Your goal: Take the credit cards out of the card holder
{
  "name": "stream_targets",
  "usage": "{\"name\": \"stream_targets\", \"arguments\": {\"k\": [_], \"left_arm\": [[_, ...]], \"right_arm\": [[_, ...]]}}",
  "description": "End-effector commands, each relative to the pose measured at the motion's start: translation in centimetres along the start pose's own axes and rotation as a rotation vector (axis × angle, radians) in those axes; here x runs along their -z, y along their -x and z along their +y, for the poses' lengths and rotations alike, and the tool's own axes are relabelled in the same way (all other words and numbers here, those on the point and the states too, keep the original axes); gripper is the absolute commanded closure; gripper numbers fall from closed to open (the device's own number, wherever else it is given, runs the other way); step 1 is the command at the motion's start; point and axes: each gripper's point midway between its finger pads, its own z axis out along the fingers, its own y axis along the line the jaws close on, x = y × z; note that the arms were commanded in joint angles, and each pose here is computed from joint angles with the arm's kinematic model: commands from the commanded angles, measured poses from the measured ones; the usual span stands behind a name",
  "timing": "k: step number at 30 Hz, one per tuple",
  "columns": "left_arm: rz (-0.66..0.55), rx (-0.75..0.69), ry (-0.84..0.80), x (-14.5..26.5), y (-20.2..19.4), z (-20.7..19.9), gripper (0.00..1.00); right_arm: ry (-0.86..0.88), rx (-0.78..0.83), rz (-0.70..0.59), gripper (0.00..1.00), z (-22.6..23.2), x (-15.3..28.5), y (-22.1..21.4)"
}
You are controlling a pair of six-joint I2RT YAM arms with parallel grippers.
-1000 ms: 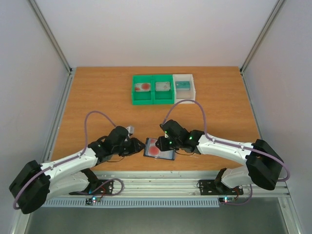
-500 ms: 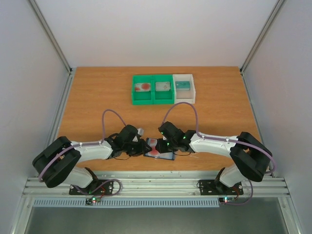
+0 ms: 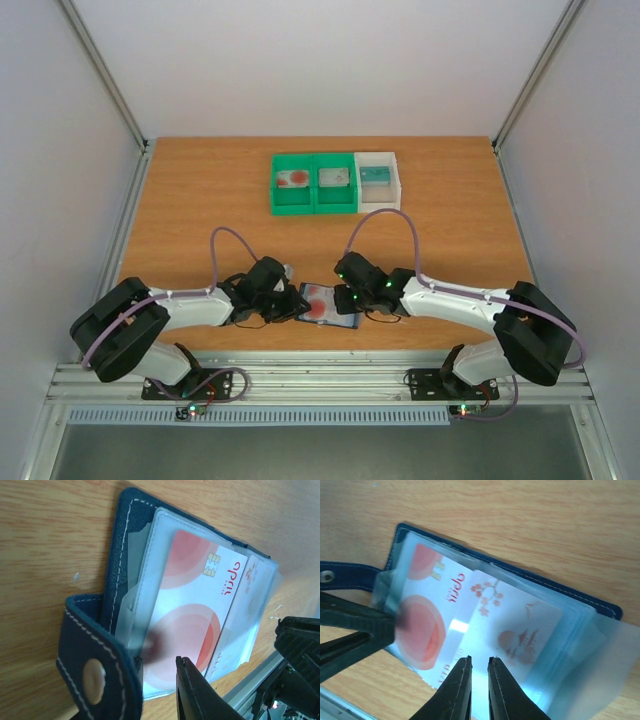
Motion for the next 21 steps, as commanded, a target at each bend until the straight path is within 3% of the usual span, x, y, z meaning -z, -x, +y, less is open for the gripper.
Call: {"name": "stream_targets", "arguments": {"k": [1,7,12,21], "left_arm": [[-0.002,0.012,0.047,0.4,-0.1,-0.1,0.79],[0.016,-0.034,-0.068,0.6,0.0,-3.3,0.69],[0.067,-0.057,-0.169,-0.6,-0.3,-5.4,0.69],[0.092,-0.071,-0.185,-2.3,-0.3,-5.3,0.74]], "right_arm": [[-0.106,-0.004,0.006,0.89,-2.7,-0.5,-0.9],[-0.124,-0.001,0.019,0.93,-3.4,-1.3,-1.5],[-0.117,-0.001,0.027,0.95,-3.8,-1.9,-2.2],[-0.108,-0.006,0.030,0.97,-3.9,-2.1,-2.6]]}}
